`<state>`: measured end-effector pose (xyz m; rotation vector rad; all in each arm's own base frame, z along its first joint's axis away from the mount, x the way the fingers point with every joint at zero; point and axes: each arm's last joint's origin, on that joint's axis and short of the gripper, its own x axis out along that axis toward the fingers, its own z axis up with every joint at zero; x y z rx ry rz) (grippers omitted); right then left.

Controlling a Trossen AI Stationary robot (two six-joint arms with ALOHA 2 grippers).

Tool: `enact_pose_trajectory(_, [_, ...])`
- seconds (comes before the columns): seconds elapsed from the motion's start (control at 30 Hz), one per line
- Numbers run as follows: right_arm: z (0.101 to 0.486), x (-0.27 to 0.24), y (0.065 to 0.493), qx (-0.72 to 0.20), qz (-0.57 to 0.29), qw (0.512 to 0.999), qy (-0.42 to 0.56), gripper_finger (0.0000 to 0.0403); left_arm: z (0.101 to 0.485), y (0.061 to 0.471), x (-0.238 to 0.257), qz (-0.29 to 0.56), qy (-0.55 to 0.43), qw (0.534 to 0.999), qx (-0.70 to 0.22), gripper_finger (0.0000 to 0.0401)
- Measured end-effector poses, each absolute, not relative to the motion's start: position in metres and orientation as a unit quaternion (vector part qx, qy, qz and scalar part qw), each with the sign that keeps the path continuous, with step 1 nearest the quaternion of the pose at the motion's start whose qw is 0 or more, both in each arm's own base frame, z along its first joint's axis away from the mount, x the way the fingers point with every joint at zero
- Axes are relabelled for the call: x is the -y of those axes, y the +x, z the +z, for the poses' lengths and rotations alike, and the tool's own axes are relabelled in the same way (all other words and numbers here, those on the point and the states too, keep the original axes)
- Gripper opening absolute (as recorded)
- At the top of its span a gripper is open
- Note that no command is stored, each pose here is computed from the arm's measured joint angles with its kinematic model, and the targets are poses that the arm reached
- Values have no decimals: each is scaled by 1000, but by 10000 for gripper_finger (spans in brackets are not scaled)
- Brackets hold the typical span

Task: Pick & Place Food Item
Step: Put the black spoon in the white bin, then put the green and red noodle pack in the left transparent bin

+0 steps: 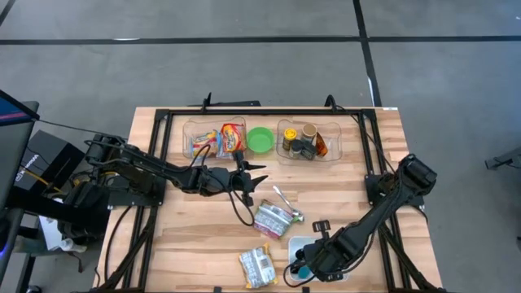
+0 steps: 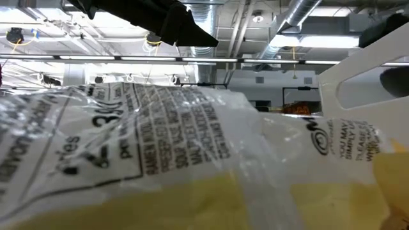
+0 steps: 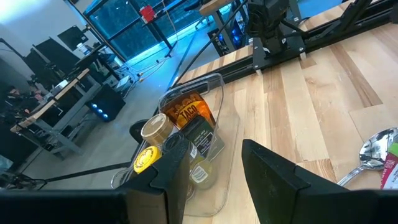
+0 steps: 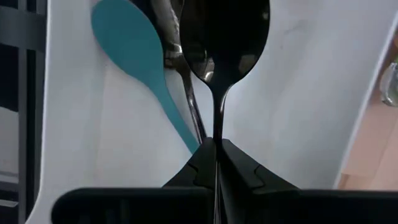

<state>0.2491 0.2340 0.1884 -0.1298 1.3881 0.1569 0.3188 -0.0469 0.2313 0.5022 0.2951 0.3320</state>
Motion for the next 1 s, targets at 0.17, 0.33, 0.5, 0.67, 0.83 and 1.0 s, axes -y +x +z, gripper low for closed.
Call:
enact_pose_trajectory(0.17, [185, -232, 252, -650, 74, 755, -53, 4, 231, 319, 47, 163, 246, 944, -145, 140])
enact_pose_trajectory(0.33, [185, -230, 254, -648, 73, 757, -49, 4, 231, 319, 47, 163, 246, 944, -145, 140])
enact_pose_trajectory(0.5, [185, -231, 254, -647, 72, 757, -48, 7, 231, 319, 47, 163, 246, 944, -145, 140])
enact_pose_trajectory(0.67, [185, -231, 254, -647, 72, 757, -48, 33, 231, 319, 47, 163, 246, 944, -145, 140])
enact_pose_trajectory(0.83, [185, -230, 254, -648, 71, 756, -49, 68, 231, 319, 47, 163, 246, 944, -145, 140])
enact_pose_trajectory(1.0, [186, -228, 255, -649, 69, 756, -47, 81, 231, 319, 47, 163, 246, 944, -145, 140])
